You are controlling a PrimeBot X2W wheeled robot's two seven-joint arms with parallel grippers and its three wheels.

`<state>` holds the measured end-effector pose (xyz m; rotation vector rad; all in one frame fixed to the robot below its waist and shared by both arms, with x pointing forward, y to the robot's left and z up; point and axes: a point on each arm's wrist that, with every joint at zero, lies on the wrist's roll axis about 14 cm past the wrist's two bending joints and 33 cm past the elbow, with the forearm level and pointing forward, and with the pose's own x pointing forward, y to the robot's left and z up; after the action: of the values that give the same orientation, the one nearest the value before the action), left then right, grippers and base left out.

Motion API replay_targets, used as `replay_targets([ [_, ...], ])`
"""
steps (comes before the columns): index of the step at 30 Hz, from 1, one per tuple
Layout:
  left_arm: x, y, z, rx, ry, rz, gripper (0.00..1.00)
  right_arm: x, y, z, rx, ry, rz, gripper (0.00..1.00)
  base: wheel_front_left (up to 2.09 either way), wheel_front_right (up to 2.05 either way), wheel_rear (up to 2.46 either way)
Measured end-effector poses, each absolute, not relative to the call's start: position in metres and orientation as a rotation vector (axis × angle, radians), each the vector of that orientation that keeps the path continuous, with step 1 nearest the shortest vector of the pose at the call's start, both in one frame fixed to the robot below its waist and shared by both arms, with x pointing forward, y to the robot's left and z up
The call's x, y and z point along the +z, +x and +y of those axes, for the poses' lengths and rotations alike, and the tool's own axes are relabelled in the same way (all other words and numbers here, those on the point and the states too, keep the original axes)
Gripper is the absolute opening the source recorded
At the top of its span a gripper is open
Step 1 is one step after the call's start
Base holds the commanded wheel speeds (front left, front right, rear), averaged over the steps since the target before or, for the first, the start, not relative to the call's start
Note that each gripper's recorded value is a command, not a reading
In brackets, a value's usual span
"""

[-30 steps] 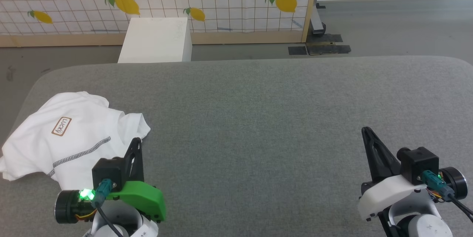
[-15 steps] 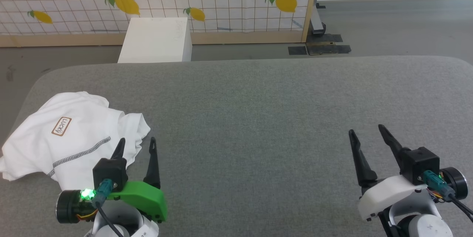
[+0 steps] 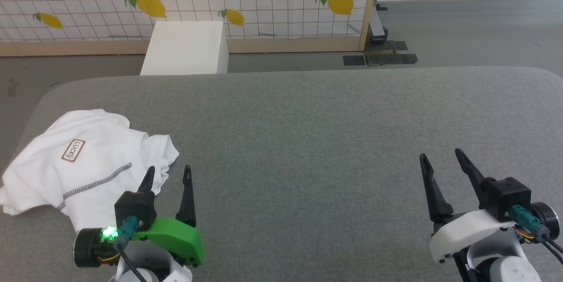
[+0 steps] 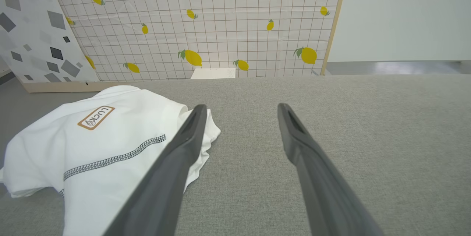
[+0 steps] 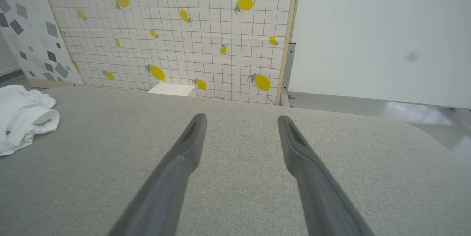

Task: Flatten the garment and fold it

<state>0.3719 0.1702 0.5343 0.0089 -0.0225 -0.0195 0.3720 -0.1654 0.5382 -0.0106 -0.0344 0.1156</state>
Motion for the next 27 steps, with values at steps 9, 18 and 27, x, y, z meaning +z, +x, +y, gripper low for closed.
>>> replay_targets([
  [9, 0.534, 0.370, 0.172, -0.009, -0.007, -0.032, 1.00, 0.532, 0.370, -0.166, 0.114, 0.015, -0.030, 1.00, 0.00, 0.00, 0.00],
  [18, 0.535, 0.362, 0.187, 0.045, -0.030, -0.046, 1.00, 0.531, 0.375, -0.152, 0.154, 0.028, -0.035, 1.00, 0.00, 0.00, 0.00],
  [27, 0.535, 0.348, 0.211, 0.121, -0.038, -0.062, 1.00, 0.527, 0.383, -0.130, 0.219, 0.045, -0.034, 1.00, 0.00, 0.00, 0.00],
])
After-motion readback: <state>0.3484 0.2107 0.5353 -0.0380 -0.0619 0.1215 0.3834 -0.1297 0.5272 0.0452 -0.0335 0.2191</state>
